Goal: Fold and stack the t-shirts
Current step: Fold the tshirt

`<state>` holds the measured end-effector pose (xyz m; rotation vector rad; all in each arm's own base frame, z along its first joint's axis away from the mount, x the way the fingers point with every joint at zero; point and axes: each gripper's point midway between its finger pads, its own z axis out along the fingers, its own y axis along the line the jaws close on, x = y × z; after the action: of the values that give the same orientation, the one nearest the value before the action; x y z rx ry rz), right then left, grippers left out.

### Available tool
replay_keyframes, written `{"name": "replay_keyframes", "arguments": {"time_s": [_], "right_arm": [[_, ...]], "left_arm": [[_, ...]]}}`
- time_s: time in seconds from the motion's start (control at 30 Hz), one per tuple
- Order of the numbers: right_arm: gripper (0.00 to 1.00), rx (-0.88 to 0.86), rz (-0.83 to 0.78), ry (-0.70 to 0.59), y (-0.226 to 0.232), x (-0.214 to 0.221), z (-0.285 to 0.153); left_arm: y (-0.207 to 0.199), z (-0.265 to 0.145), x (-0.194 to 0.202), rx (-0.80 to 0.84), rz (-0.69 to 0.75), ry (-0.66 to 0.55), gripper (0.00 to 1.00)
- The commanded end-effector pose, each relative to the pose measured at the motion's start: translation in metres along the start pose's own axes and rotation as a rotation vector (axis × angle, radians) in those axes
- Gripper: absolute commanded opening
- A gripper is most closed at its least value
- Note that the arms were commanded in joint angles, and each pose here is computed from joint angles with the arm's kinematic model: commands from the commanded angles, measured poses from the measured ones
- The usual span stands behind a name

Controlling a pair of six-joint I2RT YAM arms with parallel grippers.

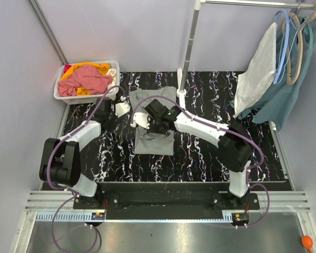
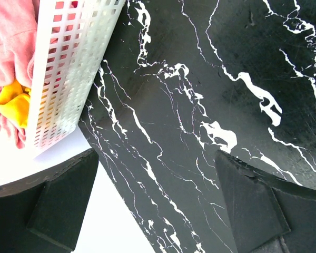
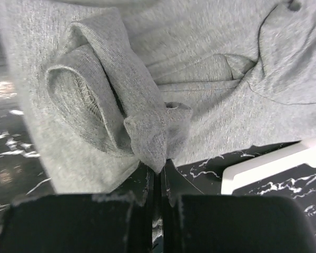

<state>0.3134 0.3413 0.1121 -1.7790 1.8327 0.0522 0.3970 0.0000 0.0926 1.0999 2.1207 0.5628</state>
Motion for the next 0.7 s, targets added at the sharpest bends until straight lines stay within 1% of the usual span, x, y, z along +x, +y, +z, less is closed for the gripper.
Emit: {"name": "replay_keyframes", "arguments": {"time_s": [0.0, 0.1, 0.17, 0.2, 0.3, 0.53, 0.67], "right_arm": [[0.0, 0.007, -0.023, -0.015, -0.024, -0.003, 0.017], [0.0, 0.0, -0.008, 0.011, -0.031, 0.007, 0.039], [0.0, 0.013, 0.001, 0.01, -0.041, 0.008, 0.043], [0.0, -0.012, 0.004, 0.007, -0.037, 0.009, 0.05], [0.0, -0.001, 0.012, 0.008, -0.044, 0.01, 0.057], [0.0, 0.032, 0.013, -0.004, -0.058, 0.004, 0.06], [0.0, 0.077, 0.01, 0.012, -0.07, 0.003, 0.059]], "left_arm": [[0.016, 0.003, -0.018, -0.034, -0.026, -0.066, 0.99], [0.013, 0.005, -0.017, -0.026, -0.028, -0.066, 0.99], [0.011, 0.006, -0.016, -0.022, -0.027, -0.066, 0.99], [0.01, 0.007, -0.015, -0.02, -0.025, -0.064, 0.99], [0.009, 0.009, -0.014, -0.017, -0.026, -0.062, 0.99], [0.006, 0.012, -0.014, -0.007, -0.032, -0.062, 0.99], [0.007, 0.013, -0.016, -0.005, -0.041, -0.069, 0.99]]}}
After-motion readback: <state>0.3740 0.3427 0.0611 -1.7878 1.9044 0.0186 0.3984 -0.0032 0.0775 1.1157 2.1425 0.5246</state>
